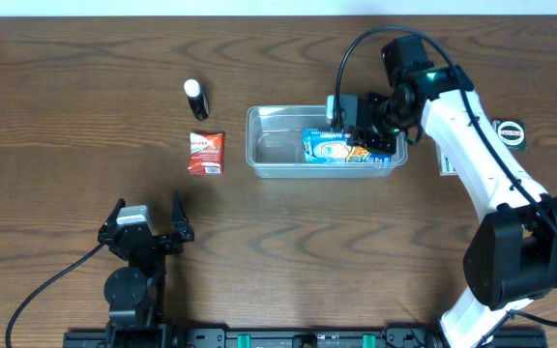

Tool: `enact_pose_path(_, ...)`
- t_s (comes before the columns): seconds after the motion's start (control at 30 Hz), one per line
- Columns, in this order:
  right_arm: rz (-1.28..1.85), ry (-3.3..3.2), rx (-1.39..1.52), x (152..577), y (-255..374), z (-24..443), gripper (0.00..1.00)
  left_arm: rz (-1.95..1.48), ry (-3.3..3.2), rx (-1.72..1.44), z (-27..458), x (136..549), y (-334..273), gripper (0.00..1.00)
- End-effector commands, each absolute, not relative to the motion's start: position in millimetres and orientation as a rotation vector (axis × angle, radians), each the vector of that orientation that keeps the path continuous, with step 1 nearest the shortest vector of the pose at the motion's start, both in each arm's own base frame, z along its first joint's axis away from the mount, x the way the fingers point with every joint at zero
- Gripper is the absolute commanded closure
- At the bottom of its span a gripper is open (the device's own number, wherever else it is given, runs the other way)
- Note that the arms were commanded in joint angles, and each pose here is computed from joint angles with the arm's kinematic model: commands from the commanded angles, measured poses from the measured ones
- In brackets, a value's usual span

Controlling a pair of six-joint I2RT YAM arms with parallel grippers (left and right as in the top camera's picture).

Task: Pack container
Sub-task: 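Lower the blue box into the container and open the right gripper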

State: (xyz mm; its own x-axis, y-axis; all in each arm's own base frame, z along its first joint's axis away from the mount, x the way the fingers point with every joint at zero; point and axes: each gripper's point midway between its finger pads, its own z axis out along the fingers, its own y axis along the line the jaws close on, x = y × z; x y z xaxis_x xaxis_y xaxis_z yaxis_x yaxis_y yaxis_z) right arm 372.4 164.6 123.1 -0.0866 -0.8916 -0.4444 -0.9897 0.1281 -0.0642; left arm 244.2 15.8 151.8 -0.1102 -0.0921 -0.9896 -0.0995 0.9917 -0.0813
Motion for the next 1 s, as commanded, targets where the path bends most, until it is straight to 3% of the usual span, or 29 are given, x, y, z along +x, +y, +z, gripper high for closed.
enact_pose_path(0.0, 0.369, 2.001, -1.857, 368, 167, 115, 0.81, 0.027, 1.738, -0.147, 133, 243, 18, 0.02)
enact_pose_path(0.97, 0.464, 1.951, -1.855, 360, 163, 102, 0.82, 0.027, 1.738, -0.148, 133, 243, 18, 0.02)
